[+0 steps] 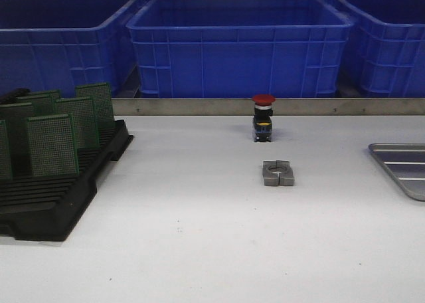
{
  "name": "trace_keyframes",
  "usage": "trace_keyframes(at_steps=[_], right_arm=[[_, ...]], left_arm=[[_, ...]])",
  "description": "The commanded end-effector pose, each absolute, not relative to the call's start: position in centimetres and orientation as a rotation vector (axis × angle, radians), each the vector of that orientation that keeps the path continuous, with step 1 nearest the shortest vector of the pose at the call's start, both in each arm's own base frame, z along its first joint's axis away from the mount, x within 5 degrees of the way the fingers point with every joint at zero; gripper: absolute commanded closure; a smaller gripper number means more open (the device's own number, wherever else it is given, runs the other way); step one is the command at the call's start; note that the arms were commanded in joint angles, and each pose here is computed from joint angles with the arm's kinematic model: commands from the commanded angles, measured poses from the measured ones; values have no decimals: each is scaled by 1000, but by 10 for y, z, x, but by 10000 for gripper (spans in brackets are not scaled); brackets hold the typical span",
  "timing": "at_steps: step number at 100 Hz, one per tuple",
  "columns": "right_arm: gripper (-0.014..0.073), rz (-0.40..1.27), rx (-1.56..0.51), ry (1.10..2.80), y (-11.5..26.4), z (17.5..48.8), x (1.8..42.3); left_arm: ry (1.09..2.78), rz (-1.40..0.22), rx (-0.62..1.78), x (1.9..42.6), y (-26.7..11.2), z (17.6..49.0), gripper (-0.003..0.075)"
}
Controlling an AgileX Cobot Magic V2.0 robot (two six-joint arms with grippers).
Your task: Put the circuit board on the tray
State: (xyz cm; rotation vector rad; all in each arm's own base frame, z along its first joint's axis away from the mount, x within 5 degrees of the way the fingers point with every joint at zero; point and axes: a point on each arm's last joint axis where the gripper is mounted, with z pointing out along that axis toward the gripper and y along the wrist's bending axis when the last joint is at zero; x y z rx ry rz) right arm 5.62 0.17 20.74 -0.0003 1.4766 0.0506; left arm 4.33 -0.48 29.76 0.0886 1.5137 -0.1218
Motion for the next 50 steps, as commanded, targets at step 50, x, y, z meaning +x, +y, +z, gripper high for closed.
trace_keyframes(at_steps=[50], right_arm=[[664,44,-9,1369,2,220,53]], left_arm=[[2026,-60,117,136,-17,399,738]])
